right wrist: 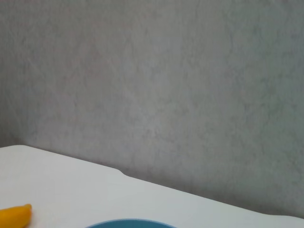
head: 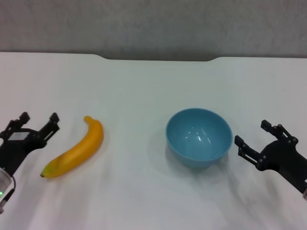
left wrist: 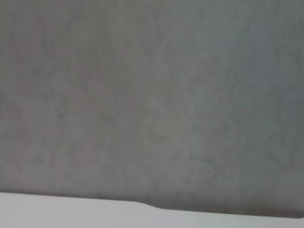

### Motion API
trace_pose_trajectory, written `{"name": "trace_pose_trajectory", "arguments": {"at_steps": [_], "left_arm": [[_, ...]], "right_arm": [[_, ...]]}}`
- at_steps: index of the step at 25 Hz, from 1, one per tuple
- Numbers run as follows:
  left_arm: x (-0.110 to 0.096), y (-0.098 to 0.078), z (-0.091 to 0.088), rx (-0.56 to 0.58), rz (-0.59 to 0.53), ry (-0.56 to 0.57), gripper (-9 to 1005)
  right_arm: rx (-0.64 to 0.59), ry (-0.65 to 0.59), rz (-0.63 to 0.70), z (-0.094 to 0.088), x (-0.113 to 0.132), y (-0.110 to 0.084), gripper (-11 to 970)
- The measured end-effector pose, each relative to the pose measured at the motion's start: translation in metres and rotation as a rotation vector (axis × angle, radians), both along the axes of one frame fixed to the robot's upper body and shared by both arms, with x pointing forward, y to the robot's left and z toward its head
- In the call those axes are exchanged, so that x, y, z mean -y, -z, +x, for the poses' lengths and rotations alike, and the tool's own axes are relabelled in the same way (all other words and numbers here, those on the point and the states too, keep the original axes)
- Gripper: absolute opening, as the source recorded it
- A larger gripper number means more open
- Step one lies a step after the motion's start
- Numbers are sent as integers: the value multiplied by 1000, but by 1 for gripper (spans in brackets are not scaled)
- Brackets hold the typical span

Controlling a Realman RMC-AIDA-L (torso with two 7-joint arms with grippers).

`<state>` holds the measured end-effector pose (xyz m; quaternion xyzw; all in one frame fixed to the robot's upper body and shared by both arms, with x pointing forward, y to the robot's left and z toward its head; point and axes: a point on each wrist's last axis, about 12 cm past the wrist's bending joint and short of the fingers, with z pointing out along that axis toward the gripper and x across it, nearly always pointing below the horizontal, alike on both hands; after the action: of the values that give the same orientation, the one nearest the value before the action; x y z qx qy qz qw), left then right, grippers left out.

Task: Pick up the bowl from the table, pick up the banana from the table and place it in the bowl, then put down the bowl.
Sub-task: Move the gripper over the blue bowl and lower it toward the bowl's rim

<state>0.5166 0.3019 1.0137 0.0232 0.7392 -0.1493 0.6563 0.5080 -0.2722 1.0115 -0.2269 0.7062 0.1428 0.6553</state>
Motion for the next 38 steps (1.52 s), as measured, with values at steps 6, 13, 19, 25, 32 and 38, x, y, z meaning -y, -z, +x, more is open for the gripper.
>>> {"name": "trace_pose_trajectory", "arguments": {"at_steps": [6,13,19,25,32,38], "left_arm": [[-2,4,-1,-41,-19,-12,890],[4,-1,7,-38,-43,29,890],[2,3,5,-61,-28,16,889],[2,0,3,-71,-50,39,889],[13,-28,15,-167,-26,75,888],[17,-59,17,-213,-34,41,887]], "right_arm": [[-10,11,27,1,1,-1,870],[-15,44,45,6,7,-2,861],[-19,37,46,6,3,-2,853],[-39,22,117,5,-1,-5,845],[-133,-18,214,14,0,-14,836],[-273,-28,151,35,-4,-34,828]]}}
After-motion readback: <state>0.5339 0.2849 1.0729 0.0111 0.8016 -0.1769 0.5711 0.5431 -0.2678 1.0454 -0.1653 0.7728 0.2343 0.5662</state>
